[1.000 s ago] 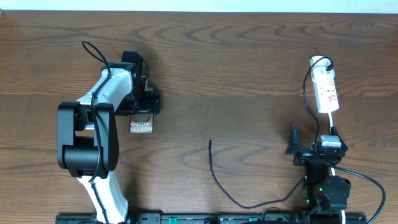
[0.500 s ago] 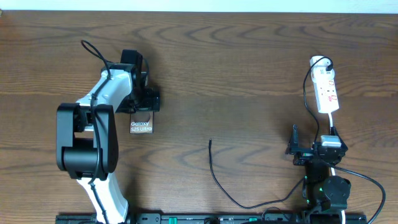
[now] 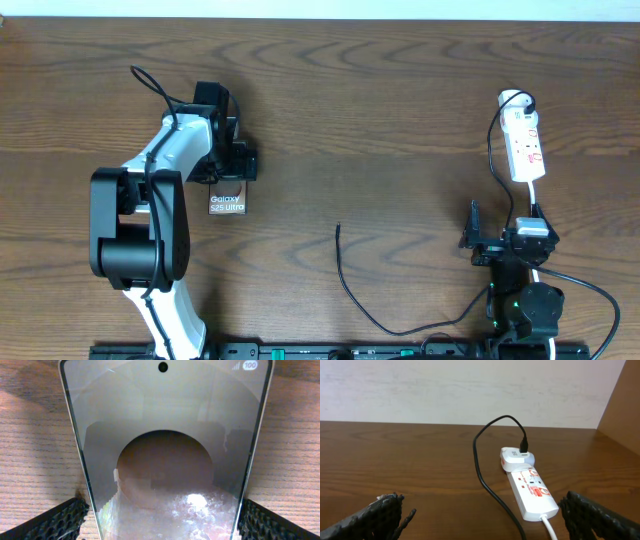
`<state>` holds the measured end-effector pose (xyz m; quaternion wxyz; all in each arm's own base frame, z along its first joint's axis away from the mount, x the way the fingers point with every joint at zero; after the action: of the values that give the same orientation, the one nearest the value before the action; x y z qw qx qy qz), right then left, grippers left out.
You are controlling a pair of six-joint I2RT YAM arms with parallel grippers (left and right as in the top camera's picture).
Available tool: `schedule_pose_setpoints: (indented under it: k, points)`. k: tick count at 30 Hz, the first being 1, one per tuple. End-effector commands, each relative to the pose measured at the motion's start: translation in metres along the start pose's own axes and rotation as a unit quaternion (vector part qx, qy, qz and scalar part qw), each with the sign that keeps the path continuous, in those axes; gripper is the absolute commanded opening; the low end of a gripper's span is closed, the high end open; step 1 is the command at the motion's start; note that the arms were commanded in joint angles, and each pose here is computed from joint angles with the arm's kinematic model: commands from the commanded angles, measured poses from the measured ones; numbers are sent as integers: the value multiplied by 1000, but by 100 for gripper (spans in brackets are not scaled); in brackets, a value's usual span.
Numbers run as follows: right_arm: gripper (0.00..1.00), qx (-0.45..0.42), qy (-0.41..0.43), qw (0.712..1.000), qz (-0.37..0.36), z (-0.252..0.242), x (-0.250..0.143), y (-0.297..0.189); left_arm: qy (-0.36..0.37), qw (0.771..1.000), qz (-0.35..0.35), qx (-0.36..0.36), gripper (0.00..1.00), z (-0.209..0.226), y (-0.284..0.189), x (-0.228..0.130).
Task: Plug charger to phone and switch on socket
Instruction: 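Close the left gripper on the phone's long edges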
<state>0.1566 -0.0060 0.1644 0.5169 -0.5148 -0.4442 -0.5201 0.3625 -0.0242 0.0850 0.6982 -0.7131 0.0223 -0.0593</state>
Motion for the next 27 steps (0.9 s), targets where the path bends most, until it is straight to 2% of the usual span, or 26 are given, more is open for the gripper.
schedule_pose_setpoints:
  k: [1,16,25,27]
  points:
    - [99,1,-8,1000,0,1,0,0,0,998,56,-40,98,-7,27,-20]
    - [99,1,-8,1000,0,1,0,0,0,998,54,-40,100,-7,27,-20]
    - [99,1,-8,1000,0,1,0,0,0,997,59,-40,97,-7,27,-22]
    - [99,1,-8,1000,0,1,0,0,0,997,59,-40,93,-7,27,-22]
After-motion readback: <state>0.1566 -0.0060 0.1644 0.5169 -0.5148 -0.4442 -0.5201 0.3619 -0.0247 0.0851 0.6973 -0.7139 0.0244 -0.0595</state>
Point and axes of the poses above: each gripper's point midway between its finger pads, its own y axis out along the fingers, its own z axis along the line the jaws close on, x = y × z, the point moved 9 cm from there along -y, back along the fingers, and after that the axes turned 7 degrees about y, right-handed, at the moved point
